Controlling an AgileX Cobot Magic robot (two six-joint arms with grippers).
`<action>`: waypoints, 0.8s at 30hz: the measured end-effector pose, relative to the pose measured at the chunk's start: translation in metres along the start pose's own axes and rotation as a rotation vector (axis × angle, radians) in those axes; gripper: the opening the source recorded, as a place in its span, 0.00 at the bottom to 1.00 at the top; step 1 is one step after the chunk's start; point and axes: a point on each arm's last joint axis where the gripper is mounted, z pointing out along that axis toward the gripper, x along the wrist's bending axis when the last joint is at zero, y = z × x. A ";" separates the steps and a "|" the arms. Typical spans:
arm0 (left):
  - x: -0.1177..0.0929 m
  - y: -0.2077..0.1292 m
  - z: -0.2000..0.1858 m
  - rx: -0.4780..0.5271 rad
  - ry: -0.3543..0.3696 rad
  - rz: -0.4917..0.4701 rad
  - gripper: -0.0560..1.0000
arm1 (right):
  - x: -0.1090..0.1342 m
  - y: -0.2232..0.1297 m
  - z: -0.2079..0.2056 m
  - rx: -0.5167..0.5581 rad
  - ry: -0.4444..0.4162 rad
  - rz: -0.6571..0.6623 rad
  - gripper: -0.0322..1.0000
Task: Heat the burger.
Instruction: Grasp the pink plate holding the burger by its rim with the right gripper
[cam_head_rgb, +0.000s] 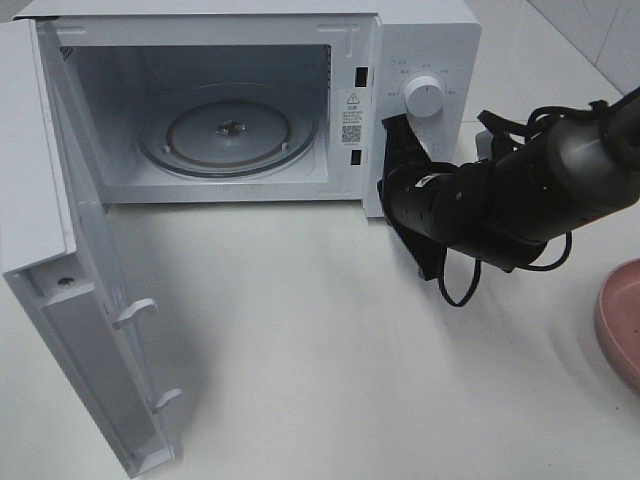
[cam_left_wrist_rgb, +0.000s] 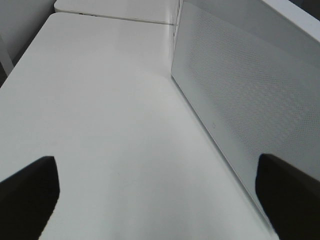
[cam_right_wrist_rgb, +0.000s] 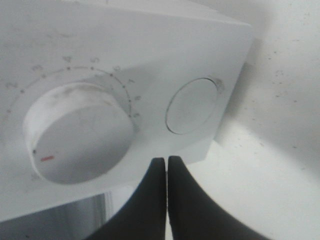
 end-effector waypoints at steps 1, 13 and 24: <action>0.000 0.000 0.000 0.000 0.000 0.000 0.99 | 0.000 0.000 0.000 0.000 0.000 0.000 0.03; 0.000 0.000 0.000 0.000 0.000 0.000 0.99 | 0.012 -0.002 -0.037 0.271 -0.086 -0.620 0.03; 0.000 0.000 0.000 0.000 0.000 0.000 0.99 | 0.006 0.032 -0.062 0.559 -0.188 -0.971 0.06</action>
